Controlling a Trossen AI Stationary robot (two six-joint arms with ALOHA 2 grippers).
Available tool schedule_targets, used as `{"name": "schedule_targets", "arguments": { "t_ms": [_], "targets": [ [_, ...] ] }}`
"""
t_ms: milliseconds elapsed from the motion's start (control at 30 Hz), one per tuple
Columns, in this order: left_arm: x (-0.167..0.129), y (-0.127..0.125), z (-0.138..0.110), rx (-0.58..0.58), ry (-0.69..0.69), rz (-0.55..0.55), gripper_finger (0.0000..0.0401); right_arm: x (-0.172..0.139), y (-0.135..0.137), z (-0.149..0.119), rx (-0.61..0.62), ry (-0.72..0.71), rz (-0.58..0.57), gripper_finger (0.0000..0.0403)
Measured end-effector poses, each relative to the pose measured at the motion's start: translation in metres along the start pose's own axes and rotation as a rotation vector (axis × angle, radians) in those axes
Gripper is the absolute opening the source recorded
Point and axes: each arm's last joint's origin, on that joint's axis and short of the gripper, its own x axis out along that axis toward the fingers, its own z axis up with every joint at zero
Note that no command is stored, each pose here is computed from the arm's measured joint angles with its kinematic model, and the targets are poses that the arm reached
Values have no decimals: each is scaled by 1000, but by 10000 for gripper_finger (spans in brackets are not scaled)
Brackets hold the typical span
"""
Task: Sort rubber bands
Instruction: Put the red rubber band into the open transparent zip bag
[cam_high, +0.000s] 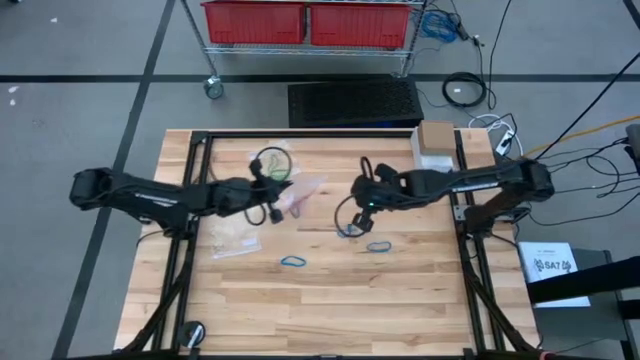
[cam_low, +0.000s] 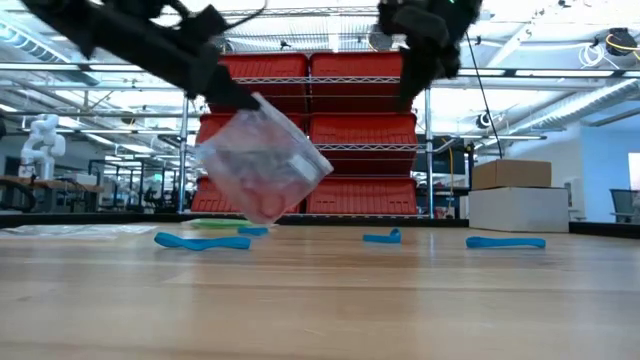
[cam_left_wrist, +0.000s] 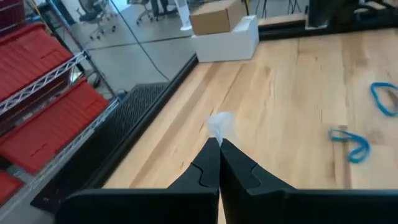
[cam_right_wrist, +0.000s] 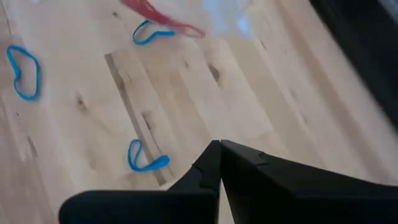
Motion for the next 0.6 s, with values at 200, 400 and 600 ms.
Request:
{"name": "schedule_targets", "arguments": {
  "t_ms": [200,400,600],
  "targets": [
    [45,-6,21,21,23,6,0,12,-7,-32,131,-26,29,0],
    [96,-14,37,29,38,-71,0,22,-11,-43,157,-3,7,0],
    [132,-24,42,31,53,-114,21,23,-15,-43,186,5,-5,5]
  ]
}}
